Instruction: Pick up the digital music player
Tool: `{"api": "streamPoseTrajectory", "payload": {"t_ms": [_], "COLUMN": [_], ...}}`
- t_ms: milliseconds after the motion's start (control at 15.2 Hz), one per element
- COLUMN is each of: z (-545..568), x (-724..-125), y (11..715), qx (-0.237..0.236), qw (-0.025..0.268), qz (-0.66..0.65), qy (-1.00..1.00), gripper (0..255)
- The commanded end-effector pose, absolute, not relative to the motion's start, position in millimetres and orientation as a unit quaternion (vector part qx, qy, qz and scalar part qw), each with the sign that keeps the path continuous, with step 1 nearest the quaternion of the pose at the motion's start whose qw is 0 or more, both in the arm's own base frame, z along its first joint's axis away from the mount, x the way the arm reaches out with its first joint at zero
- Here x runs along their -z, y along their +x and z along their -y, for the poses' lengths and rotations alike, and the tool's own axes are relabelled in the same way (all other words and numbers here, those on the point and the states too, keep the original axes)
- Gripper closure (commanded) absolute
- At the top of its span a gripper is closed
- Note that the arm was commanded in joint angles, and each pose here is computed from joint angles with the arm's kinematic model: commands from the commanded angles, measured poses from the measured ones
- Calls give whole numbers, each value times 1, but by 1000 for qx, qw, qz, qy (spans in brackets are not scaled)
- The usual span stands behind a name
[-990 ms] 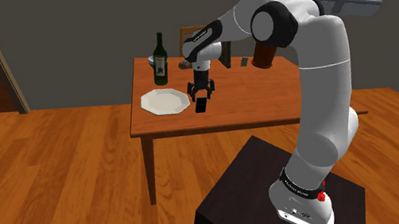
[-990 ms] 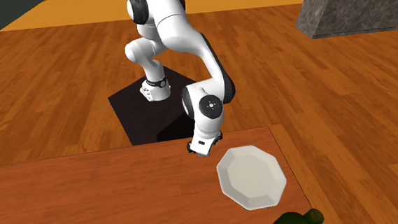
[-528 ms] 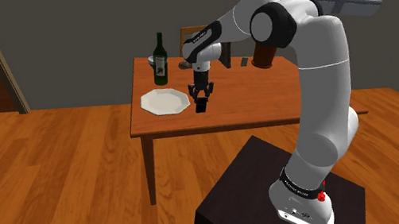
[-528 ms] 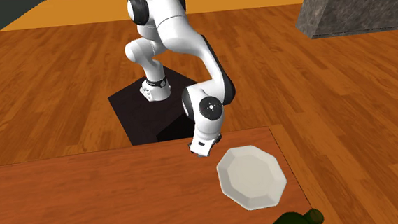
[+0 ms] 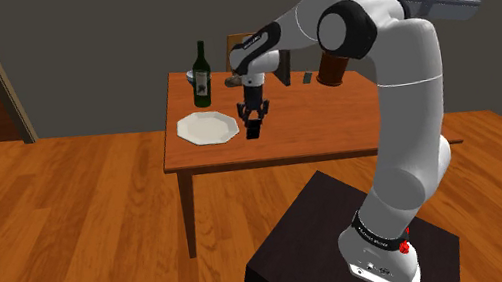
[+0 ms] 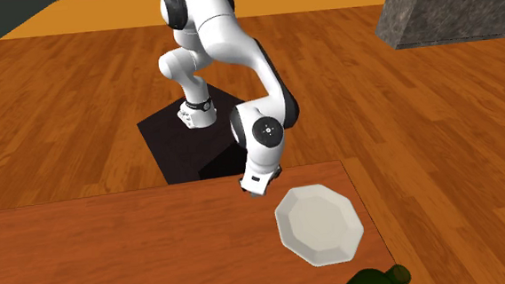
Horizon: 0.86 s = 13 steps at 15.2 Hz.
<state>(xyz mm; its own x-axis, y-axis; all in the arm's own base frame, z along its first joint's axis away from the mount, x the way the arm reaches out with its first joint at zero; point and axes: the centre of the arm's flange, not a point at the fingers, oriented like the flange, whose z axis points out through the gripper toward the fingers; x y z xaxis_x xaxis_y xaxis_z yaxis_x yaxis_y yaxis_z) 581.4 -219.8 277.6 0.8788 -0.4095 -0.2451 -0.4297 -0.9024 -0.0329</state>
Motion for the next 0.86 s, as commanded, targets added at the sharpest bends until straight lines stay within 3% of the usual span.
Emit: {"api": "streamPoseTrajectory", "payload": {"t_ms": [0, 792], "z": [219, 219], "x": [-287, -341], "y": [581, 581], "qx": [-117, -117], "qw": [43, 43], "qz": [-217, -217], "qy": [-968, -968], "gripper": [255, 255]}}
